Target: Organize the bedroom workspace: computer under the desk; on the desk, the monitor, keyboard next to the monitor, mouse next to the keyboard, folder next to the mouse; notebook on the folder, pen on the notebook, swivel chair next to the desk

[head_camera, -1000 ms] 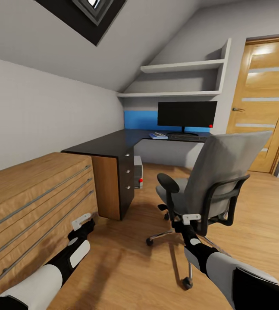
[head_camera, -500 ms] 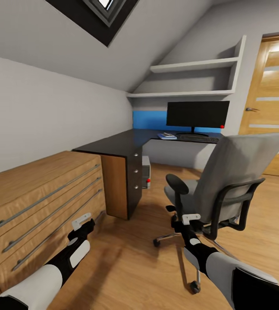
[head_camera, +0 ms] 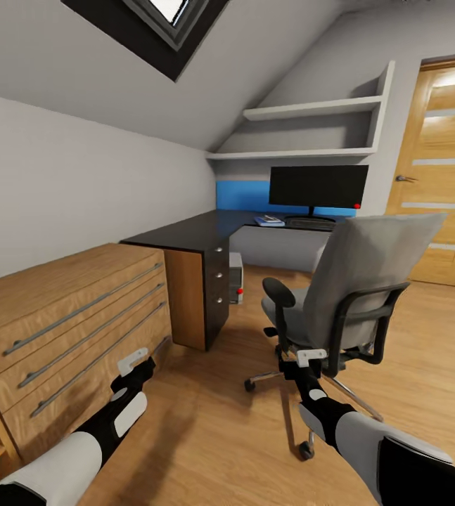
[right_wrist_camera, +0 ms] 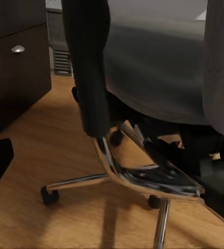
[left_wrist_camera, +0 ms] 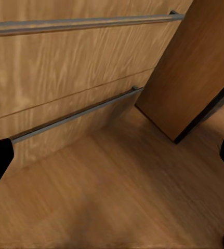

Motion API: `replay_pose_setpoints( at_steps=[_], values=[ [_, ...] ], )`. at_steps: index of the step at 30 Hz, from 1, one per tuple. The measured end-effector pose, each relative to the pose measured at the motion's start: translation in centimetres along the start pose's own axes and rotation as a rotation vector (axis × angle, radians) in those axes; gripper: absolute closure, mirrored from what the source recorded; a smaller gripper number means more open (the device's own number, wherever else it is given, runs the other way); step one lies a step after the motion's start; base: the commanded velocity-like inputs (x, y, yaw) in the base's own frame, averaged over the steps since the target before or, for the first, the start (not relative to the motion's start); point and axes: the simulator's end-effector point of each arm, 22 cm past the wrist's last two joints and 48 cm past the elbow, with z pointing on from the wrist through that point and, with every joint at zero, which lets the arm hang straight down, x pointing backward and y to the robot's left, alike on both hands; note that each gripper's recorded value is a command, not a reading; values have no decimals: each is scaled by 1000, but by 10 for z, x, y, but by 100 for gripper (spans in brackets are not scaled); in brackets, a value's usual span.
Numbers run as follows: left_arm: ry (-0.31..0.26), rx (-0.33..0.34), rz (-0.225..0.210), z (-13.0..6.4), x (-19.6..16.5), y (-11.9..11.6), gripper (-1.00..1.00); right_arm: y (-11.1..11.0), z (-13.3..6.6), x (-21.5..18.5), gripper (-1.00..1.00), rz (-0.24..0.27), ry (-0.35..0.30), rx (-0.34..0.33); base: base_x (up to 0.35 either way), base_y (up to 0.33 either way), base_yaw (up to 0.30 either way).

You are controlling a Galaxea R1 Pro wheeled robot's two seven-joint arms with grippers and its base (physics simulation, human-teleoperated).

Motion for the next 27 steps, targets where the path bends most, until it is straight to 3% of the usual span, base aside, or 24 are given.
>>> replay_pose_setpoints(
  at_steps=[13,27],
  values=[
    [0,1,0,0,0,0,-100,0,0,0,-100,1,0,0,-182,-283,0],
    [-1,1,0,0,-1,1,-100,-1,0,0,-100,0,0,1,37,-341,0]
  ],
)
